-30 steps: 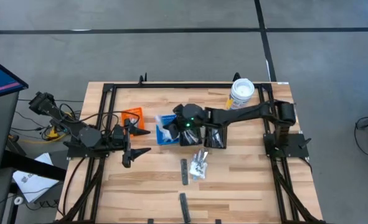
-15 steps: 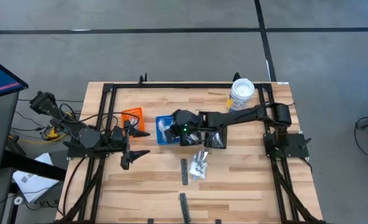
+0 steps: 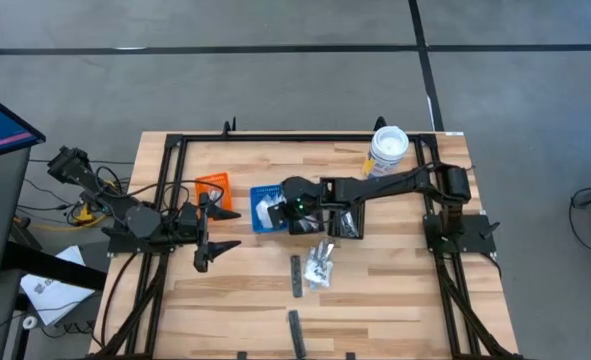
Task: Pick & Place Travel size toiletries
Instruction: Put the pack of cotton buds into the blue bin
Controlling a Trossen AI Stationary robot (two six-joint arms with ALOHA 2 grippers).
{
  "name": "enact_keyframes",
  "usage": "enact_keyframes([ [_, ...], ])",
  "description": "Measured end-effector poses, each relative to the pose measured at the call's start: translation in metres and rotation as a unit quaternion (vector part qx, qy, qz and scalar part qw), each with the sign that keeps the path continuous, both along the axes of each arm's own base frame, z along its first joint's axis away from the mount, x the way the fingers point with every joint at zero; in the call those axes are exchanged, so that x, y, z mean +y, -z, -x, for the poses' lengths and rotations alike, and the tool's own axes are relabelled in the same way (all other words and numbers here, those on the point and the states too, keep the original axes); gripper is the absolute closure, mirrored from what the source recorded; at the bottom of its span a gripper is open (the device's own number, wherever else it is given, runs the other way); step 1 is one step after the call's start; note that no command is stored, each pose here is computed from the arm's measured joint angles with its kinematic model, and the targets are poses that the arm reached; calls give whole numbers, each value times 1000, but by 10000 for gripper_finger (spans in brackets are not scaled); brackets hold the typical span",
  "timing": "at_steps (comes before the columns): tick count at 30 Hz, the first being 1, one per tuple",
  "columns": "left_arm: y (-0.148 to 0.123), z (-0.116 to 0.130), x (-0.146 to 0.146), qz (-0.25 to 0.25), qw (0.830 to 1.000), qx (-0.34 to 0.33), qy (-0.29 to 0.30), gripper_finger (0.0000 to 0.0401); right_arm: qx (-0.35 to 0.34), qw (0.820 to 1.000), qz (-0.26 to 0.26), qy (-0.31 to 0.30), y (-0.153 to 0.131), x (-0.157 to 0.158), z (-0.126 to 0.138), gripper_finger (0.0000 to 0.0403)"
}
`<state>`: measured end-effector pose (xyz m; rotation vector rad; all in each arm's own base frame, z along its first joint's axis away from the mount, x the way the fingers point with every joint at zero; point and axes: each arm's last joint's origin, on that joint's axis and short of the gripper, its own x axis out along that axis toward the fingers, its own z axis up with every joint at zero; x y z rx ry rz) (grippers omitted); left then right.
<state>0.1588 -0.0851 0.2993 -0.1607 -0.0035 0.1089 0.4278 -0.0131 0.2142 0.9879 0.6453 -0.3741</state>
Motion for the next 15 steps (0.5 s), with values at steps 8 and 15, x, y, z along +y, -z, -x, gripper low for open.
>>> enact_keyframes([
  [8,-1,0,0,1,1000,-3,0,82,-25,999,-15,13,-8,-5,-4,403],
  [15,-1,0,0,1,1000,-3,0,82,-24,999,-19,42,-10,-17,-4,403],
])
